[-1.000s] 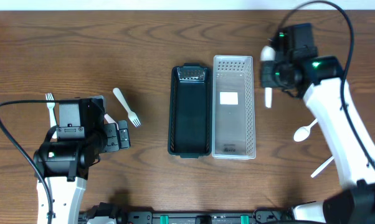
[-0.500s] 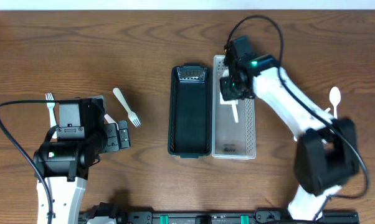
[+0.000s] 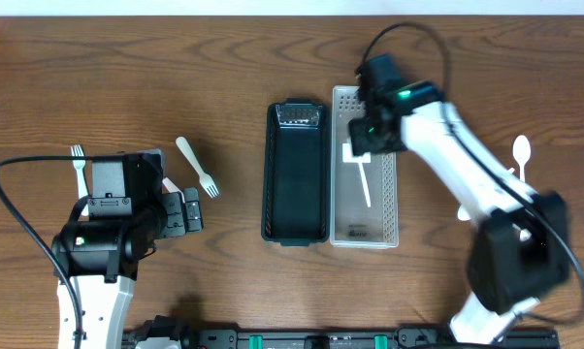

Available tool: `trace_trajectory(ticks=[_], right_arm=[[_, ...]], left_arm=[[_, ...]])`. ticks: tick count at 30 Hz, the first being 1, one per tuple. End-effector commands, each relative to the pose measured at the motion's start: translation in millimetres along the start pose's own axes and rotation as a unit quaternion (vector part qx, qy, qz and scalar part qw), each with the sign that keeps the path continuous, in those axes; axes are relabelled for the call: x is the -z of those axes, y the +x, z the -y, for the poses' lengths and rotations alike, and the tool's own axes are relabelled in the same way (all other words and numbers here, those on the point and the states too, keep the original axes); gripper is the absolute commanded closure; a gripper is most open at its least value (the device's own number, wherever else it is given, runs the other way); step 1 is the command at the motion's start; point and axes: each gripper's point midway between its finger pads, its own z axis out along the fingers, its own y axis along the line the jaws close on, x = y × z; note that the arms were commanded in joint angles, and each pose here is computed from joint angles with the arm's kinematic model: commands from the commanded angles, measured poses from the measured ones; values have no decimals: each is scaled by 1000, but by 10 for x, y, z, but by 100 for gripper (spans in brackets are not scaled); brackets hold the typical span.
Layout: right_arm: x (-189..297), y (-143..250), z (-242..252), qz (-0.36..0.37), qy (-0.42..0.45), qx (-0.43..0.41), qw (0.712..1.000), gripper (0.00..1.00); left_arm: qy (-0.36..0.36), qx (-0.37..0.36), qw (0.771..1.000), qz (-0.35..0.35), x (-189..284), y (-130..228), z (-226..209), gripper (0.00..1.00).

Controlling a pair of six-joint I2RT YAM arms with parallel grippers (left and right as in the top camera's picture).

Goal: Pack container
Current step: 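Carry the spoon into the white basket and release it, then grasp a second white spoon with the right gripper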

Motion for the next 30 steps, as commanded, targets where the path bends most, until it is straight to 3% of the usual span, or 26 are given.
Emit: trace_trajectory(ticks=[1,4,11,20,30], right_arm=[[805,-351,642,111,36,-110,987,23],[1047,-237,1302,119,62,-228,965,1],[748,348,2294,38,93,-370,924,1],[-307,1090,2394,-73,89,-383,917,1],[-665,1280,2385,-104,89,-380,915,1]], left_arm=[[3,5,1000,8,48,-59,4,2],[3,5,1000,8,48,-59,5,2],[3,5,1000,7,47,-58,4,2],[3,5,1000,7,47,-57,5,2],[3,5,1000,7,47,-57,5,2]])
